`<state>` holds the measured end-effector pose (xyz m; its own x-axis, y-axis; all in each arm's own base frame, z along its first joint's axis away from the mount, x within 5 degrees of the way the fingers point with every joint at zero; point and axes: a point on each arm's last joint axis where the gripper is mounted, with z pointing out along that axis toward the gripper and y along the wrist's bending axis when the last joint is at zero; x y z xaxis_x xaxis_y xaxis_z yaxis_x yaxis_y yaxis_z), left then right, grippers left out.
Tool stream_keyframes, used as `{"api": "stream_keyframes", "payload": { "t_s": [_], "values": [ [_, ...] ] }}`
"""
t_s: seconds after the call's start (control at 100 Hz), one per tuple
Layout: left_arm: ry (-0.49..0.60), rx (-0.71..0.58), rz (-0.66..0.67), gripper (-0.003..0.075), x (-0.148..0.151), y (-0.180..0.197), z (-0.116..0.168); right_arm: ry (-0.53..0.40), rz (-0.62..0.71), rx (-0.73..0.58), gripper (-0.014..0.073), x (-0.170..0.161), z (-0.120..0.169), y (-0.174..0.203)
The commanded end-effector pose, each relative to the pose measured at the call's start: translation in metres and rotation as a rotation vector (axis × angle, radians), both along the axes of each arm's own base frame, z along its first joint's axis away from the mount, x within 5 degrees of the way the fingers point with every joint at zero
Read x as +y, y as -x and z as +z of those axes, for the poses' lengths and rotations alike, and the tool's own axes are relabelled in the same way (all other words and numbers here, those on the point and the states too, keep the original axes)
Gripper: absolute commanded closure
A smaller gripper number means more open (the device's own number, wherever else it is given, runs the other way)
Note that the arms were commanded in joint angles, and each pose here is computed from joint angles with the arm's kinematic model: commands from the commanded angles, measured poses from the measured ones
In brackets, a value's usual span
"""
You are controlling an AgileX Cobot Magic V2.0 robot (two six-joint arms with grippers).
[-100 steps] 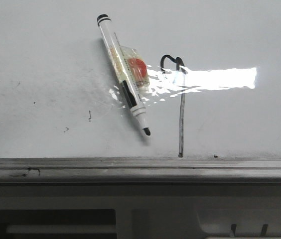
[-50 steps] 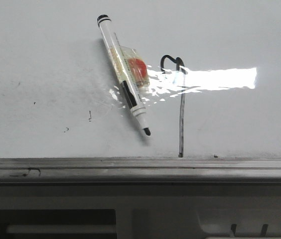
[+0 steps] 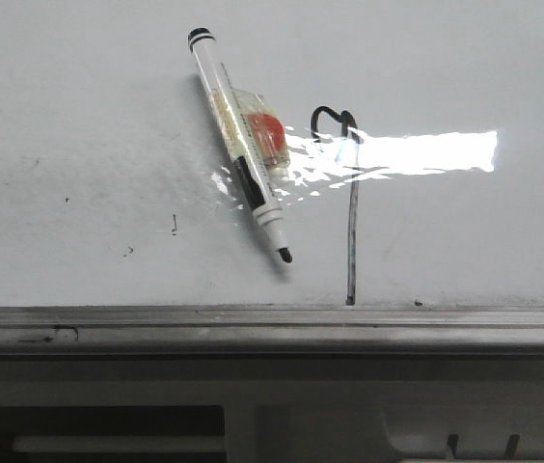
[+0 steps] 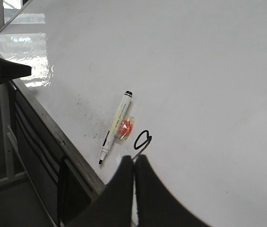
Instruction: Write number 9 on whiteboard
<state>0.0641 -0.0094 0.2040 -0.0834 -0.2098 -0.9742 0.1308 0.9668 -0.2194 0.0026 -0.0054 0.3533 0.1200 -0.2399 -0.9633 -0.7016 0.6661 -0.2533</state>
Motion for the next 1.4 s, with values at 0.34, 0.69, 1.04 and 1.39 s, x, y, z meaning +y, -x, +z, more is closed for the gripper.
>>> {"api": "stream_keyframes", "payload": {
  "t_s": [0.34, 0.69, 1.04, 1.39],
  "values": [
    [0.044, 0.183, 0.083, 0.0738, 0.006, 0.012, -0.027, -0.053, -0.005, -0.062, 0.064, 0.0, 0.014, 0.0],
    [0.044, 0.183, 0.083, 0.0738, 0.006, 0.012, -0.027, -0.053, -0.005, -0.062, 0.064, 0.0, 0.014, 0.0],
    [0.044, 0.183, 0.083, 0.0738, 0.006, 0.012, -0.027, -0.053, -0.003, -0.06, 0.064, 0.001, 0.012, 0.0],
    [0.044, 0.183, 0.083, 0.0738, 0.006, 0.012, -0.027, 0.078, -0.258, -0.054, 0.064, -0.001, -0.016, -0.02]
  ]
}}
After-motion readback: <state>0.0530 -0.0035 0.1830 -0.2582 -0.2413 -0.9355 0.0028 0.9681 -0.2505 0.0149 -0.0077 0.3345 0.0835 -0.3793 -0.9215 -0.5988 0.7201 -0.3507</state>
